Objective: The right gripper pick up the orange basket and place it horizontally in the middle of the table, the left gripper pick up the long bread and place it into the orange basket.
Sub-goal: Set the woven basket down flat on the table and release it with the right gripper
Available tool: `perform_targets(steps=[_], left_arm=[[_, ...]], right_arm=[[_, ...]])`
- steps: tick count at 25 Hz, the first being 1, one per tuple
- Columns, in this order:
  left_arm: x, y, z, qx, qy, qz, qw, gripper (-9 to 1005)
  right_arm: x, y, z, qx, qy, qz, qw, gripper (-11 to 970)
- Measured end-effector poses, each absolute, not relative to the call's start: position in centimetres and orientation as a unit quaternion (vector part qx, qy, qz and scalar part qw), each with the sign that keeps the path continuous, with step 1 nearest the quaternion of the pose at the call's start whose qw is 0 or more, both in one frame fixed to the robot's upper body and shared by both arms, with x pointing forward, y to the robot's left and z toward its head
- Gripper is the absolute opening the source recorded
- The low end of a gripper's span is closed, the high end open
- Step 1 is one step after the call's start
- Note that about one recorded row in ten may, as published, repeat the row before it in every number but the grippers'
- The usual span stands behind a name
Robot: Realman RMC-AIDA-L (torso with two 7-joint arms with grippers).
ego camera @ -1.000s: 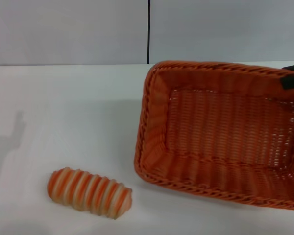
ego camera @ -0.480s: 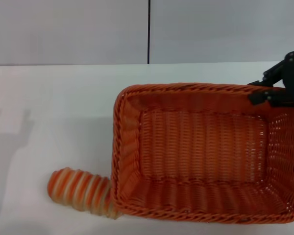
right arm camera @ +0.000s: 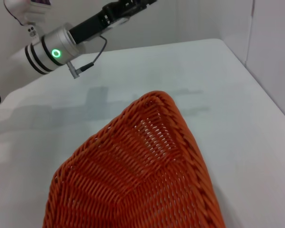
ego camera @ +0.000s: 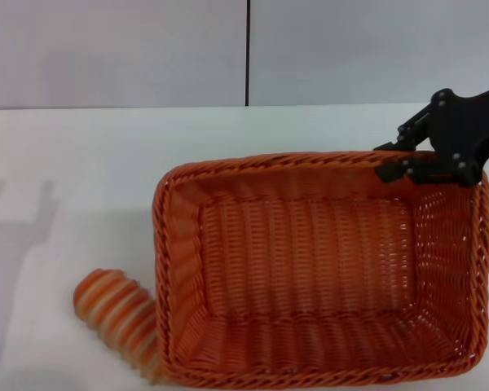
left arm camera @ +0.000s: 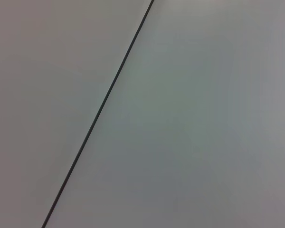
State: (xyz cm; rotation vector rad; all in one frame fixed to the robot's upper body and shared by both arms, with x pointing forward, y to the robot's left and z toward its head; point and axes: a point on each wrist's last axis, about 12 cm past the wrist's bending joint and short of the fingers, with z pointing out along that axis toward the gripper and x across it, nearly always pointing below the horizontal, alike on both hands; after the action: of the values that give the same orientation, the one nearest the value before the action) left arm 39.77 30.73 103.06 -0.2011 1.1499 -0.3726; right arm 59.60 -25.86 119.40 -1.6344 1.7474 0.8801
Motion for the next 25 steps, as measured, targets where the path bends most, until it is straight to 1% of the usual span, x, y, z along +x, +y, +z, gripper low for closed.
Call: perform_targets(steps=[8,12,13,14,15,16,17,18,19,22,23,24,25], left_arm=[[39.8,30.8,103.1,-0.094,0.539,-0.176,0.818,797],[39.8,30.8,103.1,-0.094,0.54,-0.175,0.818,797],[39.8,30.8,103.1,-0.094,0.54,-0.175,0.818,797],[39.8,30.9,103.1,-0.092,0.541,-0.175,0.817,797],[39.8,30.8,103.1,-0.091,0.542,-0.177,0.817,797],[39.8,30.9,103.1,-0.089,0.542,-0.179,0.816,797],[39.9,30.7,103.1,-0.082,0.542,-0.188,0.815,797],[39.9,30.7,103.1,-0.082,0.542,-0.188,0.815,797],[39.9,30.7,103.2,-0.073,0.54,-0.196,0.815,797],[40.1,30.7,103.4,-0.056,0.538,-0.207,0.815,797],[40.2,30.8,103.4,-0.05,0.538,-0.214,0.814,797],[40.3,30.8,103.5,-0.043,0.539,-0.224,0.811,797],[40.4,31.0,103.5,-0.034,0.542,-0.241,0.805,797]], right_arm=[[60.2,-25.5,119.5,-0.597,0.669,0.323,0.304,258],[60.4,-26.3,119.6,-0.579,0.678,0.314,0.326,292],[60.4,-26.8,119.7,-0.572,0.679,0.312,0.338,300],[60.4,-27.6,119.8,-0.557,0.681,0.305,0.365,331],[60.4,-27.6,119.8,-0.557,0.681,0.305,0.365,363],[60.2,-28.8,120.0,-0.534,0.681,0.293,0.406,394],[60.0,-29.4,120.1,-0.522,0.68,0.287,0.428,425],[60.0,-29.4,120.1,-0.522,0.68,0.287,0.428,457],[59.3,-30.6,120.1,-0.496,0.674,0.284,0.468,488],[58.5,-31.8,119.8,-0.468,0.667,0.287,0.504,488],[58.0,-32.4,119.6,-0.451,0.661,0.29,0.526,488],[56.8,-34.0,118.8,-0.408,0.651,0.297,0.567,488],[56.3,-34.6,118.3,-0.388,0.648,0.3,0.583,488]])
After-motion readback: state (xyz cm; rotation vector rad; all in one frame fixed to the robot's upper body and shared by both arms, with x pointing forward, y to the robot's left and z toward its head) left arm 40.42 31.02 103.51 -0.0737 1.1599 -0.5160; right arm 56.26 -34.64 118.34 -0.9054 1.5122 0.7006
